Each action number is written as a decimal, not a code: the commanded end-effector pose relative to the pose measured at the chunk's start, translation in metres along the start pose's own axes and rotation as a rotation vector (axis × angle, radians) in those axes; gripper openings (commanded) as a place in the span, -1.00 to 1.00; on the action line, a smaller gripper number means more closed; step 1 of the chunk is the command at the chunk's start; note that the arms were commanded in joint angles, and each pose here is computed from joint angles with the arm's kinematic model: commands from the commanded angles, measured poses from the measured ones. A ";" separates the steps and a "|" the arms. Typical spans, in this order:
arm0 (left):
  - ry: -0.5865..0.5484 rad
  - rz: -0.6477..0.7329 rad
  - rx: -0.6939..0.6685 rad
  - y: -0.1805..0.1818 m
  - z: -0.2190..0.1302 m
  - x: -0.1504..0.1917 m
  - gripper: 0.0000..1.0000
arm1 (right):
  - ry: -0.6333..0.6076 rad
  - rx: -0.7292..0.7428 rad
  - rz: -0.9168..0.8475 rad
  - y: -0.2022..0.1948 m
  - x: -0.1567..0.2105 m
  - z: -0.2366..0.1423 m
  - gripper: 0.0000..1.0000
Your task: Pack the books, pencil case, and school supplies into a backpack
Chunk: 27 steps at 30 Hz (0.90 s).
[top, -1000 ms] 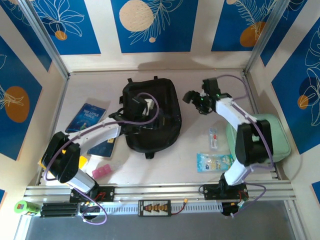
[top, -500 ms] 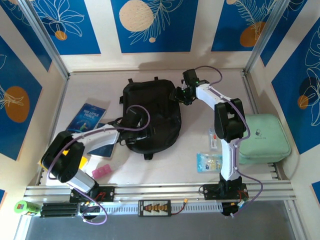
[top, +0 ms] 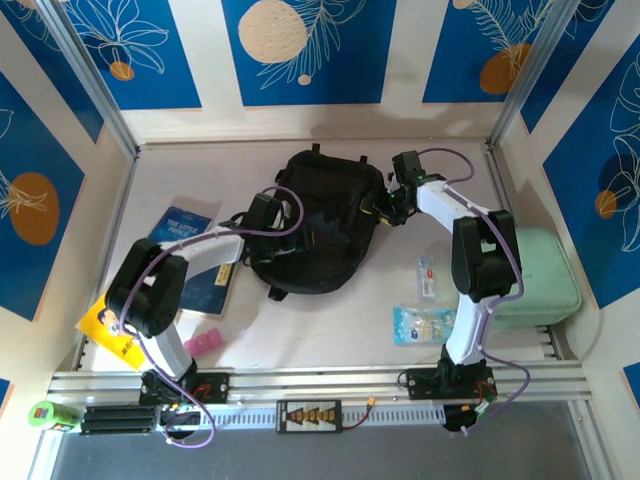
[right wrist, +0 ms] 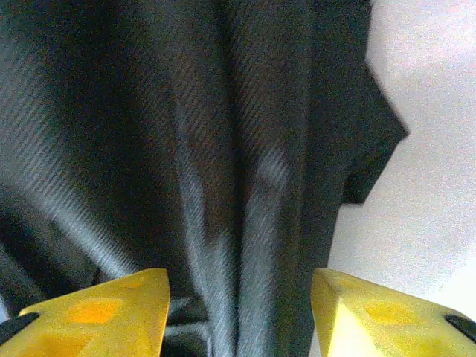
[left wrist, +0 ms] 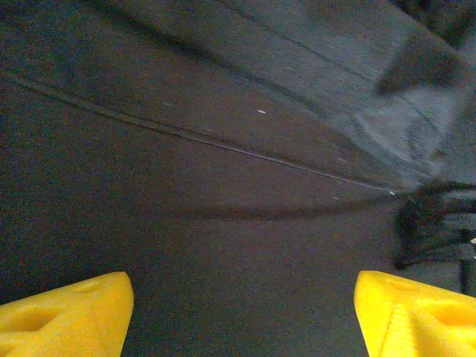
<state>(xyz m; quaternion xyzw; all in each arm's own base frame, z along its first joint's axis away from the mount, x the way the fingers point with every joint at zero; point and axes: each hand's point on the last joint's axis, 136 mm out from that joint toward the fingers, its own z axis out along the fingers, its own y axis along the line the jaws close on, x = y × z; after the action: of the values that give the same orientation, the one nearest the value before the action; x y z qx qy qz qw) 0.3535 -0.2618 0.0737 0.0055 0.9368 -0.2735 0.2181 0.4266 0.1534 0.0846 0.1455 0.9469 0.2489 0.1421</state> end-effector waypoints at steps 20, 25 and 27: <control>0.193 0.102 0.315 -0.122 0.028 0.046 0.12 | 0.175 0.025 0.088 -0.037 0.121 -0.004 -0.63; 0.243 0.153 0.255 -0.116 0.039 0.059 0.09 | 0.177 0.049 0.098 -0.048 0.127 0.003 -0.65; 0.252 0.167 0.240 -0.113 0.043 0.062 0.04 | 0.181 0.055 0.101 -0.051 0.128 0.005 -0.64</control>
<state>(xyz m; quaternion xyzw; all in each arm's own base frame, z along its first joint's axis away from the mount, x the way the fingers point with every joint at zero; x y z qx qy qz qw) 0.3061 -0.3855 0.0809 0.1200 0.9089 -0.3773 0.1312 0.3141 0.1639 0.0436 0.1595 0.9511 0.2557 0.0670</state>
